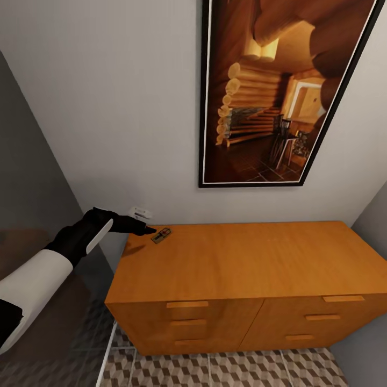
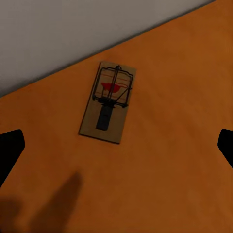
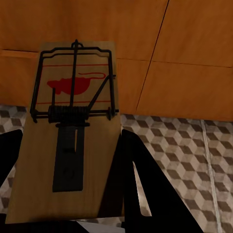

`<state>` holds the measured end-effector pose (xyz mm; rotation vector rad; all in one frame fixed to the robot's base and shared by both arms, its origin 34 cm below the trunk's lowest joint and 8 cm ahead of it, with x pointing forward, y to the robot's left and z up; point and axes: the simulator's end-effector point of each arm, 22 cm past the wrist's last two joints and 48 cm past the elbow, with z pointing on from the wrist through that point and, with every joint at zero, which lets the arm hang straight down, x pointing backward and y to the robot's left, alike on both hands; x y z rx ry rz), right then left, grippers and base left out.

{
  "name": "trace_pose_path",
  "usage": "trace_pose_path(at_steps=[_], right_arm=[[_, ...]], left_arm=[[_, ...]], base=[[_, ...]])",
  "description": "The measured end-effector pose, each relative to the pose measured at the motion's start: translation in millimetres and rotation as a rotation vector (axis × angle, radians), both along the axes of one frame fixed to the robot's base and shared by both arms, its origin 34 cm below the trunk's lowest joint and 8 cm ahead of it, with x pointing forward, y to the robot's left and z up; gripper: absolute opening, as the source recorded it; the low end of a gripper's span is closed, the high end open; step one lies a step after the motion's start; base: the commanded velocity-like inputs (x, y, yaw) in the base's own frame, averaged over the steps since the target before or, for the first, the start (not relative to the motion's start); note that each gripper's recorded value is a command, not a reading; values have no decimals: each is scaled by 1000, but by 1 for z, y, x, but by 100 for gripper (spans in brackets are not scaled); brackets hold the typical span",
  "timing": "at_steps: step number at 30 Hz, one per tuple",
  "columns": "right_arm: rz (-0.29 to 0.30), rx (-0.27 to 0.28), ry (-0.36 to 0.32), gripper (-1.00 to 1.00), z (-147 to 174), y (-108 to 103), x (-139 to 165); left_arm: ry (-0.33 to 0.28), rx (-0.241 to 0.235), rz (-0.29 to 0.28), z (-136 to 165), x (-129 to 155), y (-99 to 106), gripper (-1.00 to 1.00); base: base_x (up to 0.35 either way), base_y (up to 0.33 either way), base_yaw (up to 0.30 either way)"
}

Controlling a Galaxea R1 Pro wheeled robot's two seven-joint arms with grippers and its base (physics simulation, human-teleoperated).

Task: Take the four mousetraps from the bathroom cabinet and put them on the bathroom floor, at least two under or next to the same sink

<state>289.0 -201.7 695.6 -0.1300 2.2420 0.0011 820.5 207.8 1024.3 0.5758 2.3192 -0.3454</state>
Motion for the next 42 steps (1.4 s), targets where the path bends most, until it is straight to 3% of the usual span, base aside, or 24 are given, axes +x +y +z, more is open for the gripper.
trace_pose_path(at_steps=[34,42], right_arm=[[0,0,1,-100,0,0,0],[1,0,1,-100,0,0,0]], left_arm=[[-8,-2,-4,2,1,-1,100],[-40,-7,-13,7,5,-3,100]], base=[[0,0,0],[68,0,0]])
